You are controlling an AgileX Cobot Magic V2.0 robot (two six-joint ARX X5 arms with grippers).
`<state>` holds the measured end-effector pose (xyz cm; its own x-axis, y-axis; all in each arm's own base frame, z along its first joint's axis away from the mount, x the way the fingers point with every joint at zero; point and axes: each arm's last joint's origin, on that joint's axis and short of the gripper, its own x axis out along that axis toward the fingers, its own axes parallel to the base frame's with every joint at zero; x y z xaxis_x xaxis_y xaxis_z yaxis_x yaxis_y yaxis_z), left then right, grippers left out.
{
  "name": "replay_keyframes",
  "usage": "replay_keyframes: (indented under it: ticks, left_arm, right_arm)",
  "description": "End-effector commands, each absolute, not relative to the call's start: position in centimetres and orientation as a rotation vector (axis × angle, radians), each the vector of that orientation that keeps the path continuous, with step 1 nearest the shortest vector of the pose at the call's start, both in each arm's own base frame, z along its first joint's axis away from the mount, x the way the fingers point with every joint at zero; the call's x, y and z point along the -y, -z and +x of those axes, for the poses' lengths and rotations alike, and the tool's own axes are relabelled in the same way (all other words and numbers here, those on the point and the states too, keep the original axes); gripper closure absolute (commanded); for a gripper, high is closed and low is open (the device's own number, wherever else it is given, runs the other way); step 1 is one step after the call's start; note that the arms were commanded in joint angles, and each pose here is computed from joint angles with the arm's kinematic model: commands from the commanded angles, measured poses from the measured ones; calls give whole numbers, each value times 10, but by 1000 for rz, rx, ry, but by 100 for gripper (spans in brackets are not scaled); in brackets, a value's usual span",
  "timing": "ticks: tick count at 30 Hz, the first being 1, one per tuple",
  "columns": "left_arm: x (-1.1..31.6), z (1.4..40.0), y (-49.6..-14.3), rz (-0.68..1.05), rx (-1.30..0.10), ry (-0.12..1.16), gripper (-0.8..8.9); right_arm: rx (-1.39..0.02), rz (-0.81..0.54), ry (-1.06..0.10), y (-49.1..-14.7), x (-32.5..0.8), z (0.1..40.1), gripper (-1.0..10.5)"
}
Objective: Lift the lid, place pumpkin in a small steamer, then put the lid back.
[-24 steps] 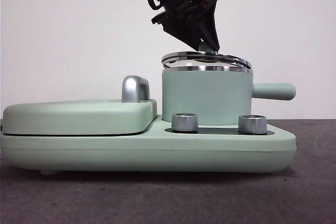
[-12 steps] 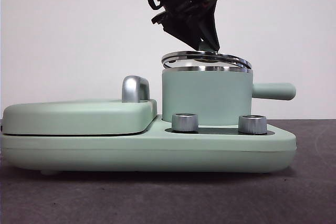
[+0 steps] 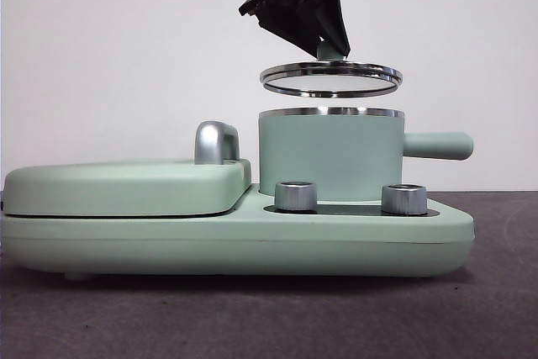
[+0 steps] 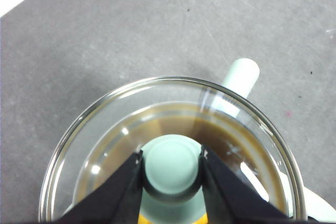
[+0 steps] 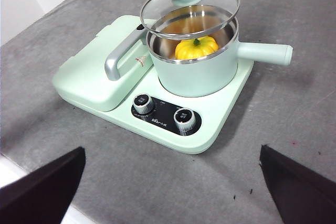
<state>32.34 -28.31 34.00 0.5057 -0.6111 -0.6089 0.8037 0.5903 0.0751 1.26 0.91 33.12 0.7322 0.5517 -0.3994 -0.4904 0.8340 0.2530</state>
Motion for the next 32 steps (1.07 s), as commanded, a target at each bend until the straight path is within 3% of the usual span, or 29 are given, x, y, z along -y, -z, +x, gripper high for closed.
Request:
replay_keyframes:
  ticks: [1,5,21,32]
  left_arm:
    - [290,327,-337,367,-557,886,795]
    - [297,331,-319,378,-612,890,795]
    - [298,330,-299,466,-720,866,795]
    - [297,332,-303,465,-691,837,795]
  right_arm:
    - [-469,148,-576,-334,-9,12,401]
    - [-467,146,-569,-334,-9,13,401]
    - [-464,145,-559,-334,-8,13,401]
    - [-466,149,-559,-334,-8,13,401]
